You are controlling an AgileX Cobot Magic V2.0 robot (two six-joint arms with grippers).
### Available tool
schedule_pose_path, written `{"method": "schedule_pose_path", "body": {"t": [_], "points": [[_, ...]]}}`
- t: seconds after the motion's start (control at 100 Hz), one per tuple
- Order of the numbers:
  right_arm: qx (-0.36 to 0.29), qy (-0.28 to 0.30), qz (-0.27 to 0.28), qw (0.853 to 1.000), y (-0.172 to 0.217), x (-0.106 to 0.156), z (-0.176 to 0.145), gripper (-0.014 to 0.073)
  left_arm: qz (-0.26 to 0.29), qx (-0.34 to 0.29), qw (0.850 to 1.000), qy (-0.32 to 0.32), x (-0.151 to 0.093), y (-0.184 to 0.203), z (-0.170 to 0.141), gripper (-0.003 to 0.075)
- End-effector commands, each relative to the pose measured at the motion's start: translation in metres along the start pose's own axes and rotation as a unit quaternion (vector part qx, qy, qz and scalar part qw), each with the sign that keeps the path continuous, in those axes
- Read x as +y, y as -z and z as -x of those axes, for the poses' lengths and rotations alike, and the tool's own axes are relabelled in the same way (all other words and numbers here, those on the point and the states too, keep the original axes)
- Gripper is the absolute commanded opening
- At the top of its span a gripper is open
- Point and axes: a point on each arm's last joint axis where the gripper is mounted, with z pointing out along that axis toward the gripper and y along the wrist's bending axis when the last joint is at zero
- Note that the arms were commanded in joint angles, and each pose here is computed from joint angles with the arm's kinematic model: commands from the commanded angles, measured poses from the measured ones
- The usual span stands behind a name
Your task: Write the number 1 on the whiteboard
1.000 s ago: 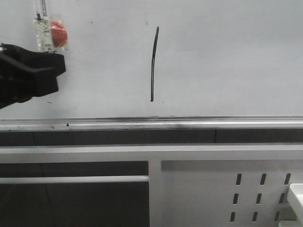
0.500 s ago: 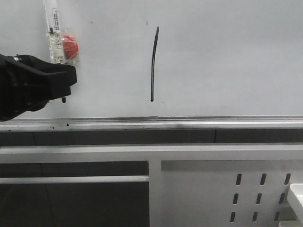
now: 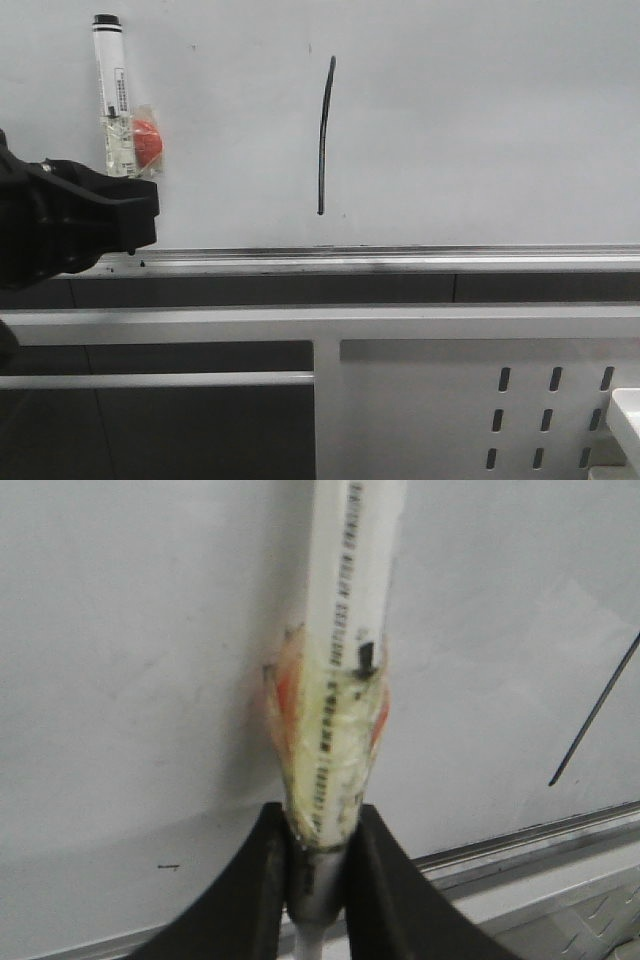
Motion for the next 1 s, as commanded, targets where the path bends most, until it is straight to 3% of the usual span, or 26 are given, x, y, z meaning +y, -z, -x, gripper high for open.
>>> {"method": "schedule_pose_path", "body": {"t": [0.0, 0.55, 0.62, 0.72, 0.79, 0.99], "points": [[-0.051, 0.002, -0.02, 0.998, 0.01, -0.005, 0.014, -0.0069, 0.002, -0.055, 0.998, 0.013, -0.002, -0.002, 0.014, -0.002], [-0.05, 0.002, -0.019, 0.999, 0.01, -0.005, 0.014, -0.0069, 0.013, -0.141, 0.99, 0.009, -0.001, -0.008, 0.023, -0.0006], [-0.049, 0.002, -0.019, 0.999, 0.01, -0.005, 0.014, -0.0069, 0.008, -0.143, 0.99, 0.007, -0.002, -0.008, 0.023, 0.0065], [-0.048, 0.002, -0.019, 0.999, 0.01, -0.005, 0.013, -0.0069, -0.012, -0.145, 0.989, -0.002, -0.005, -0.006, 0.023, 0.0267], [-0.046, 0.002, -0.018, 0.999, 0.01, -0.005, 0.013, -0.0069, -0.01, -0.144, 0.99, -0.003, -0.004, -0.005, 0.022, 0.0361], [-0.044, 0.002, -0.018, 0.999, 0.009, -0.005, 0.013, -0.0069, -0.013, -0.126, 0.992, -0.012, 0.001, 0.007, 0.013, 0.0368]]}}
